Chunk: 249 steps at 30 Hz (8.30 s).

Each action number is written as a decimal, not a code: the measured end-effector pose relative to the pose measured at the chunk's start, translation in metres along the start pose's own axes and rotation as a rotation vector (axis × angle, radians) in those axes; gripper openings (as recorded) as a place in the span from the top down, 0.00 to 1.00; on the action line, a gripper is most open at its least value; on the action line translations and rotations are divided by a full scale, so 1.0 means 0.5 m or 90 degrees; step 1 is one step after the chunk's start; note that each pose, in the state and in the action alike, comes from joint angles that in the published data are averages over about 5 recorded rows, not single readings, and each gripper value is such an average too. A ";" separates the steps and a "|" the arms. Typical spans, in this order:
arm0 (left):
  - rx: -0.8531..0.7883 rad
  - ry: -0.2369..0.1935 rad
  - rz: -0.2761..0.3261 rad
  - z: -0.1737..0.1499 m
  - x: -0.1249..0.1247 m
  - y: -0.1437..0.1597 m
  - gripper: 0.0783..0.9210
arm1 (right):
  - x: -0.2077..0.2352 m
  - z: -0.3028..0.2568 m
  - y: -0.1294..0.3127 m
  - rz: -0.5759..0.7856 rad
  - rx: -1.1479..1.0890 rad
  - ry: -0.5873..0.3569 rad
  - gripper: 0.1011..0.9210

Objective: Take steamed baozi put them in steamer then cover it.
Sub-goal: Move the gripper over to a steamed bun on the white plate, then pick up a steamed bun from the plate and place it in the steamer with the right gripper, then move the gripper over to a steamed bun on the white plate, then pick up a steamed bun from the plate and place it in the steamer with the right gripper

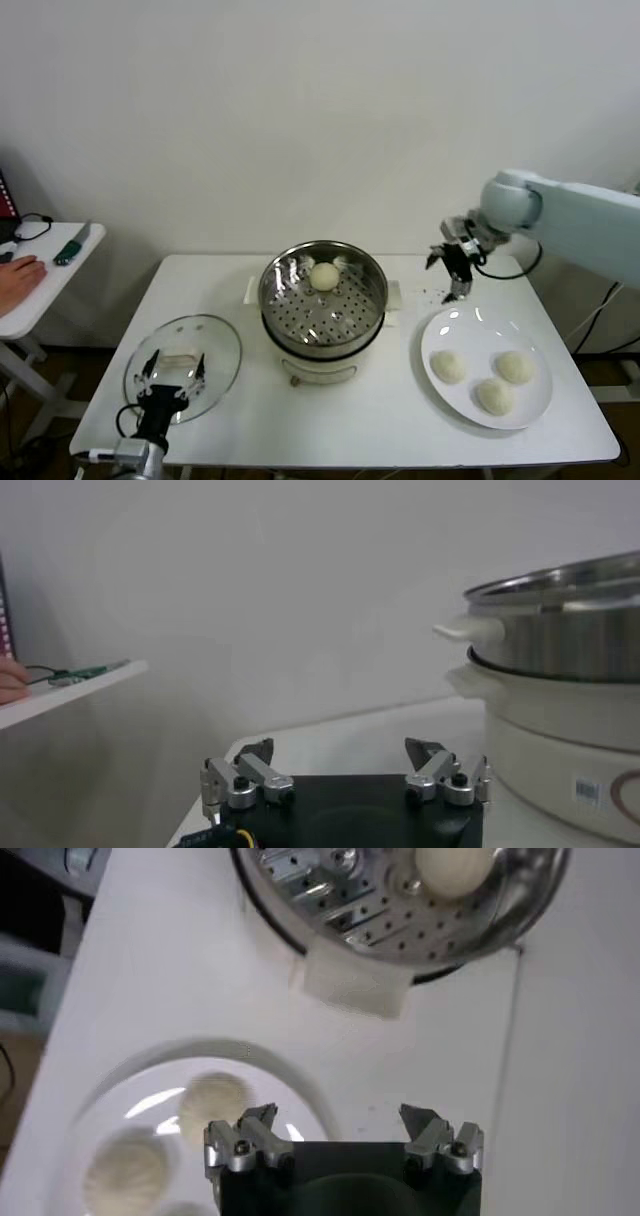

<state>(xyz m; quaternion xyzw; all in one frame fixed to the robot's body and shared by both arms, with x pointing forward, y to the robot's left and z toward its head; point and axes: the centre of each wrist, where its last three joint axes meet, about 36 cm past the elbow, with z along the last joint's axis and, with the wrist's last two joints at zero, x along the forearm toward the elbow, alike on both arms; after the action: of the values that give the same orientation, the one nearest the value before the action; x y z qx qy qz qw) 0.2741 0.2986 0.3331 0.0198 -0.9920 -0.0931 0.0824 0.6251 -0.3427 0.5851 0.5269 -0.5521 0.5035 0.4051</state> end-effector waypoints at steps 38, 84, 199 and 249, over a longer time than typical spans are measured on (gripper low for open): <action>0.013 0.025 -0.005 0.010 0.016 0.002 0.12 | -0.264 0.069 0.095 -0.075 -0.066 0.008 0.17; 0.024 -0.020 0.038 -0.051 0.042 -0.030 0.12 | 0.143 -0.392 -0.173 0.028 0.046 -0.080 0.28; -0.002 0.025 0.004 -0.041 0.053 -0.044 0.12 | -0.218 0.150 0.201 -0.131 0.002 0.090 0.20; -0.018 0.018 0.016 -0.052 0.055 -0.046 0.12 | 0.171 -0.439 -0.128 -0.017 0.747 0.143 0.29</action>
<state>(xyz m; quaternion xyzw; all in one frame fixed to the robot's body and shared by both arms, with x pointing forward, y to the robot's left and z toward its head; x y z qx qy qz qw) 0.2520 0.2698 0.3584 0.0071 -0.9896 -0.1058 0.0976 0.6603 -0.1377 0.7131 0.6132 -0.1291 0.7717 0.1086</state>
